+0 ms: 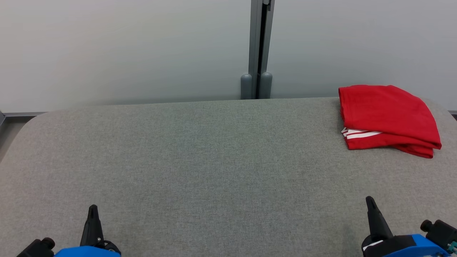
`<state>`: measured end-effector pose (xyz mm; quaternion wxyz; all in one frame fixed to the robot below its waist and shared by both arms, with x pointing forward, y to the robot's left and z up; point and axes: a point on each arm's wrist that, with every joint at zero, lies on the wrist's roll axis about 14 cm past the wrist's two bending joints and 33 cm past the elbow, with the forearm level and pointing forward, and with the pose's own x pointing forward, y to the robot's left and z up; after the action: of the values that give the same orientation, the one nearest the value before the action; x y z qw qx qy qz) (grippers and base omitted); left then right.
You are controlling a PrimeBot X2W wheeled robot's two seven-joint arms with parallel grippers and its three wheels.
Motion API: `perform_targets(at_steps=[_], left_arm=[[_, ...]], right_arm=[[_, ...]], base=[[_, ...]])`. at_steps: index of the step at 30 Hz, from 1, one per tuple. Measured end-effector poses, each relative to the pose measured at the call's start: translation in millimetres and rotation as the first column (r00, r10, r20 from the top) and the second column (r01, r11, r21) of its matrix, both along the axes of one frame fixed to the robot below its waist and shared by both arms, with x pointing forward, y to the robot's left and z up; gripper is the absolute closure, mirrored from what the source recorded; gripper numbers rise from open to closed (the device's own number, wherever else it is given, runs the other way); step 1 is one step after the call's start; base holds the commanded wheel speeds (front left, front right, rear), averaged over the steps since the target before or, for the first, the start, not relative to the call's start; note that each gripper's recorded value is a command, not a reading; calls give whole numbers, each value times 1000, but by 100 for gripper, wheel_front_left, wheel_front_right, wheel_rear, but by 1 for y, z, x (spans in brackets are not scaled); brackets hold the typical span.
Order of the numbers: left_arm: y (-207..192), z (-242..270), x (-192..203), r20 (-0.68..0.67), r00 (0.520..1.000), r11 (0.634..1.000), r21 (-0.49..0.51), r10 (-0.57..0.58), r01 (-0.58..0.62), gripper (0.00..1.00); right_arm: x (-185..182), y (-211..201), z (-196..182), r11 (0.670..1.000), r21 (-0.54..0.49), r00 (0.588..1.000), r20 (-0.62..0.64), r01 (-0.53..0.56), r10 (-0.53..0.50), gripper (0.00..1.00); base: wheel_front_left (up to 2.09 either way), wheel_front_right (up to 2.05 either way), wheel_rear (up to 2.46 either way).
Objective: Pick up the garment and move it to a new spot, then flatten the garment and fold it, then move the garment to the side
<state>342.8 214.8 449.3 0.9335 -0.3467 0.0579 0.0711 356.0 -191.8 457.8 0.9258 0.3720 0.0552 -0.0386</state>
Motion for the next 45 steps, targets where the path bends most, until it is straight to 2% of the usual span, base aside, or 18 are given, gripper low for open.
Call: perform_targets(at_steps=[19,45], left_arm=[[-3,12,13,36,999,971,-240,26,-17,100],[-7,28,27,84,995,870,-493,46,2,100]], right_arm=[[10,-4,11,973,228,999,18,28,-33,100],[19,-6,24,884,467,997,45,31,-58,100]], base=[[0,0,0],[0,0,0]])
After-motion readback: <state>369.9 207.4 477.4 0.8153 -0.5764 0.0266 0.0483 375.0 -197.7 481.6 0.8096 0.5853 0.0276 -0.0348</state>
